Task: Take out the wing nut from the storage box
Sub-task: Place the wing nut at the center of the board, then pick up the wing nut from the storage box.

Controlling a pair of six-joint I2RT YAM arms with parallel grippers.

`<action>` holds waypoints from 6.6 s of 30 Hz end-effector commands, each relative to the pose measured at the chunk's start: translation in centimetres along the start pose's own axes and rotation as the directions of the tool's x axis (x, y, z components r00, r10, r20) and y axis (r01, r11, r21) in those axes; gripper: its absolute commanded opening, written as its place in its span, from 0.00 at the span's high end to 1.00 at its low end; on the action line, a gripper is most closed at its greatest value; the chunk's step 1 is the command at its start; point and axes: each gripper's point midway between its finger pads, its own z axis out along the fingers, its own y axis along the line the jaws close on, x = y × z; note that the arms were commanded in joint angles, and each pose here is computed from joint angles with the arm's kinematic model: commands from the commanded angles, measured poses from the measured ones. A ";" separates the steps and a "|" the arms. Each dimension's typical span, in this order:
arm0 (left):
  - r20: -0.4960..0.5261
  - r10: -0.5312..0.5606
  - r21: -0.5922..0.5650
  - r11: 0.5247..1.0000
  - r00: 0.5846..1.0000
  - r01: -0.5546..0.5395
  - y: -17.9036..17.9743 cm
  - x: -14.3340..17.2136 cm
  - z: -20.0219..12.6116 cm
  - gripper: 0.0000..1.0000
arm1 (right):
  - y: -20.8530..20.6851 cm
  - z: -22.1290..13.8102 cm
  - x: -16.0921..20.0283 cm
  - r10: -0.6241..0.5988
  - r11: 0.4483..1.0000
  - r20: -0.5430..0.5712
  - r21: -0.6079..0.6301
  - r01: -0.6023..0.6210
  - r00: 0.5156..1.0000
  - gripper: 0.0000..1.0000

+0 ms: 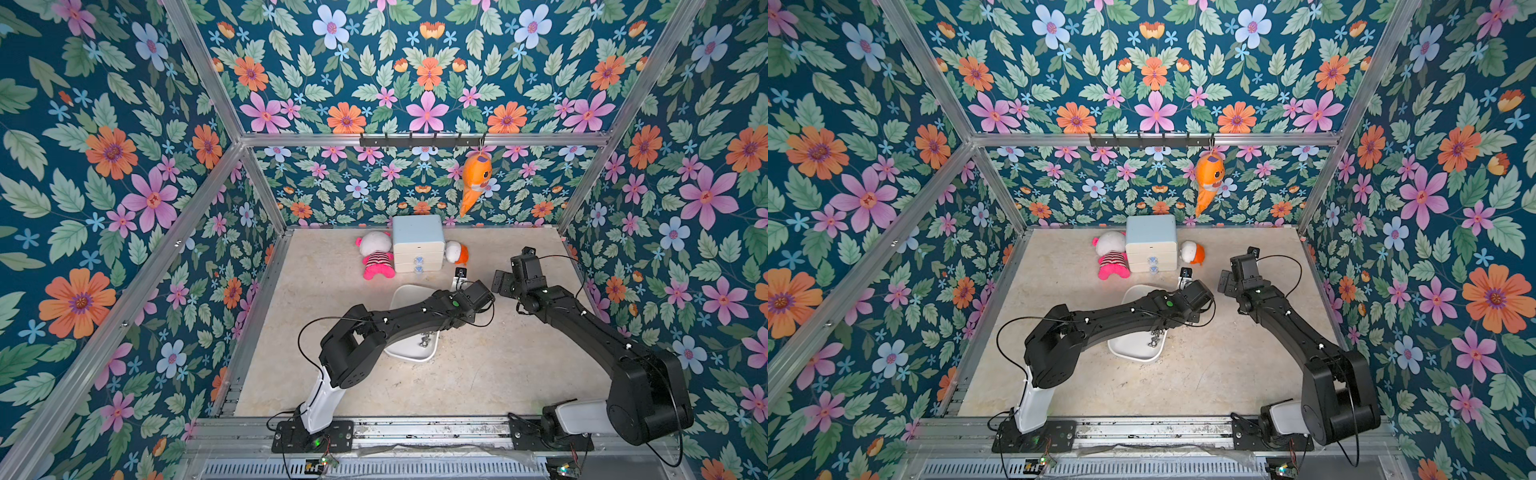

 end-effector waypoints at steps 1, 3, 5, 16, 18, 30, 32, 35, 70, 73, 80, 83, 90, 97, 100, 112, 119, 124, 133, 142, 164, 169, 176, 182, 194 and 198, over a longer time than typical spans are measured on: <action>-0.020 -0.005 -0.012 1.000 1.000 0.004 0.2 0.8 0.6 0.97 | -0.3 -0.3 -0.5 0.002 1.000 0.012 0.011 -0.002 1.000 0.01; -0.029 -0.003 -0.012 1.000 1.000 0.003 0.1 1.3 1.2 0.98 | -0.3 -0.3 -0.5 0.000 1.000 0.012 0.012 0.000 1.000 0.01; -0.041 -0.002 -0.016 1.000 0.999 0.002 0.2 1.7 1.7 0.98 | -0.2 -0.3 -0.5 -0.001 1.000 0.011 0.010 0.001 1.000 0.01; -0.096 0.004 -0.074 0.997 0.995 -0.011 1.6 4.4 4.1 0.97 | -0.2 -0.2 -0.2 -0.005 1.000 0.004 0.006 0.005 1.000 0.01; -0.102 0.004 -0.077 0.997 0.995 -0.012 1.7 4.7 4.3 0.97 | -0.2 -0.2 -0.2 -0.004 1.000 0.005 0.006 0.004 1.000 0.01; -0.104 -0.002 -0.095 0.995 0.995 -0.008 2.3 4.6 4.6 0.97 | -0.3 -0.2 0.0 -0.005 1.000 0.001 0.004 0.005 1.000 0.01; -0.100 -0.001 -0.099 0.995 0.995 -0.009 2.5 4.4 4.4 0.97 | -0.2 -0.2 0.0 -0.005 1.000 0.001 0.000 0.005 1.000 0.01; -0.089 -0.009 -0.096 0.995 0.996 0.000 2.6 3.9 3.7 0.97 | -0.2 -0.1 0.1 -0.005 1.000 -0.001 -0.002 0.005 1.000 0.01; -0.108 -0.023 -0.088 0.996 0.994 0.014 1.8 4.3 4.3 0.96 | -0.3 -0.1 0.8 -0.001 1.000 -0.007 -0.006 0.001 1.000 0.01; -0.114 -0.029 -0.076 0.997 0.993 0.021 1.6 4.5 4.4 0.96 | -0.3 -0.1 0.8 0.000 1.000 -0.006 -0.006 0.000 1.000 0.01; -0.122 -0.030 -0.071 0.997 0.992 0.022 1.6 4.8 4.6 0.88 | -0.3 -0.1 0.7 0.000 1.000 -0.006 -0.006 0.000 1.000 0.01; -0.120 -0.029 -0.078 0.997 0.992 0.020 1.8 4.8 4.6 0.87 | -0.3 -0.2 0.6 0.000 1.000 -0.005 -0.006 0.000 1.000 0.01; -0.087 -0.035 -0.072 0.997 0.996 0.029 1.7 3.5 3.6 0.76 | -0.2 -0.1 0.5 0.001 1.000 -0.004 -0.009 -0.001 1.000 0.01; -0.016 -0.053 -0.035 0.998 0.998 0.052 1.2 0.4 0.7 0.75 | -0.2 -0.1 0.5 0.000 1.000 -0.003 -0.009 0.000 1.000 0.01; 0.024 -0.058 -0.034 0.998 0.998 0.059 1.5 -1.1 -0.6 0.75 | -0.1 0.0 0.4 0.000 1.000 -0.002 -0.011 0.000 1.000 0.01; 0.082 -0.119 -0.095 0.987 0.990 0.126 7.1 -3.6 -3.6 0.74 | 1.2 0.3 -0.2 -0.018 0.999 -0.003 -0.036 0.018 1.000 0.01; 0.084 -0.151 -0.155 0.974 0.985 0.163 11.6 -2.9 -3.8 0.73 | 2.0 0.6 -0.1 -0.033 0.999 -0.012 -0.040 0.032 0.999 0.01; 0.060 -0.161 -0.162 0.972 0.985 0.168 12.6 -1.7 -2.7 0.73 | 2.6 0.9 0.0 -0.042 0.998 -0.022 -0.039 0.041 0.999 0.01; -0.005 -0.172 -0.093 0.981 0.985 0.171 11.3 0.2 -0.6 0.72 | 2.9 1.1 -0.2 -0.050 0.998 -0.033 -0.026 0.050 0.998 0.01; -0.059 -0.165 -0.071 0.984 0.984 0.161 11.2 1.4 0.5 0.69 | 3.3 1.2 -0.1 -0.056 0.998 -0.038 -0.025 0.055 0.998 0.01; -0.122 -0.167 -0.140 0.979 0.978 0.149 12.2 4.3 2.9 0.71 | 3.3 1.2 0.2 -0.056 0.998 -0.039 -0.027 0.055 0.998 0.01; -0.134 -0.168 -0.133 0.980 0.977 0.150 12.0 4.8 3.2 0.75 | 3.2 1.1 0.1 -0.053 0.998 -0.036 -0.025 0.052 0.998 0.01; -0.136 -0.176 -0.136 0.978 0.975 0.158 12.1 5.0 3.5 0.81 | 3.2 1.0 0.1 -0.053 0.998 -0.035 -0.024 0.053 0.998 0.01; -0.125 -0.176 -0.141 0.977 0.976 0.158 12.2 4.6 3.2 0.86 | 3.3 1.1 0.2 -0.053 0.998 -0.037 -0.027 0.052 0.998 0.01; -0.094 -0.173 -0.165 0.974 0.980 0.156 12.8 3.7 2.4 0.95 | 3.3 1.0 0.1 -0.051 0.998 -0.034 -0.029 0.050 0.998 0.01; -0.068 -0.169 -0.172 0.973 0.983 0.156 12.9 2.8 1.7 0.95 | 3.4 0.9 -0.1 -0.051 0.998 -0.030 -0.033 0.050 0.998 0.01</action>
